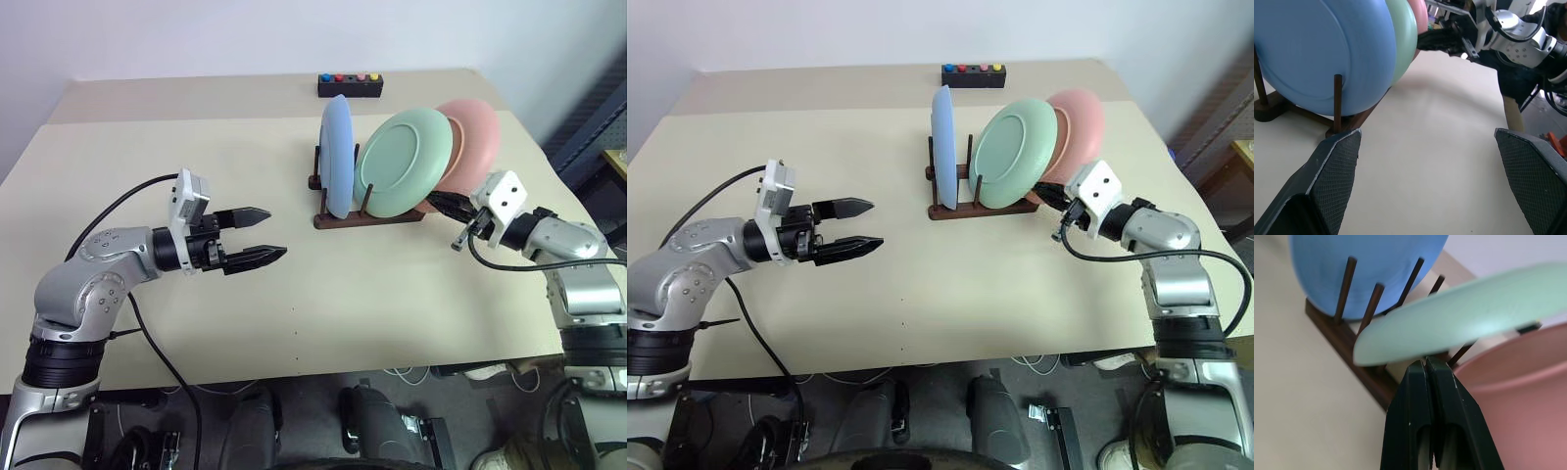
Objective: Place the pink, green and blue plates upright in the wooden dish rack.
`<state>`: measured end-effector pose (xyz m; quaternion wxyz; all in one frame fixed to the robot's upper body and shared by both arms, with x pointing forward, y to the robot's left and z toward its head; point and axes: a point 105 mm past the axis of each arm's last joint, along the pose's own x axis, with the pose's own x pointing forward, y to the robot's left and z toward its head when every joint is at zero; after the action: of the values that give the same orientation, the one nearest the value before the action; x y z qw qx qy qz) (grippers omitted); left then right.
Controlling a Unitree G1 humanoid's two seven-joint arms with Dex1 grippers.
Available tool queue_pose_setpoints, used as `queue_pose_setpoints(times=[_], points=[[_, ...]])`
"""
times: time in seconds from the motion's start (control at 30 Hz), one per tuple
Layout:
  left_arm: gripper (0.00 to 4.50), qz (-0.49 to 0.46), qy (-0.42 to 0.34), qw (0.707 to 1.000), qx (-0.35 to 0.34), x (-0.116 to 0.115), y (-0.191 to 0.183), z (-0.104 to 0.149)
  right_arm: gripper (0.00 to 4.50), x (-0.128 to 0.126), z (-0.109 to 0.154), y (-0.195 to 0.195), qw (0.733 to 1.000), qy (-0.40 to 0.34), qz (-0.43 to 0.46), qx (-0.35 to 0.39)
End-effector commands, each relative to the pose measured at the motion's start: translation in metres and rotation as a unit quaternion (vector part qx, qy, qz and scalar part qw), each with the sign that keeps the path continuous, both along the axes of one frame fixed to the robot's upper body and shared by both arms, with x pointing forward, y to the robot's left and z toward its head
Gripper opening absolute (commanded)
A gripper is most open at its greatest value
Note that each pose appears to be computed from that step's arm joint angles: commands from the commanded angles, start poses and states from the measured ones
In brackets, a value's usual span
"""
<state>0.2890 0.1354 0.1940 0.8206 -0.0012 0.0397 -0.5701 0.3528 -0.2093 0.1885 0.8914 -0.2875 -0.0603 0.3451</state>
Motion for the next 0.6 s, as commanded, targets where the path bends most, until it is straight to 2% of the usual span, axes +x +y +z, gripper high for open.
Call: queue_pose_setpoints(times=[0.03,0.3,0.6], points=[[4.50,0.005,-0.027,1.000,-0.006,-0.002,0.003,0.012,0.04,0.000,0.020,0.007,0.999,-0.036,0.014,-0.003],[4.50,0.006,-0.026,1.000,-0.009,-0.002,0.003,0.012,0.04,-0.005,0.042,0.026,0.997,-0.060,0.046,-0.004],[4.50,0.006,-0.028,1.000,-0.007,-0.002,0.003,0.012,0.04,-0.011,0.047,0.040,0.996,-0.064,0.068,-0.003]])
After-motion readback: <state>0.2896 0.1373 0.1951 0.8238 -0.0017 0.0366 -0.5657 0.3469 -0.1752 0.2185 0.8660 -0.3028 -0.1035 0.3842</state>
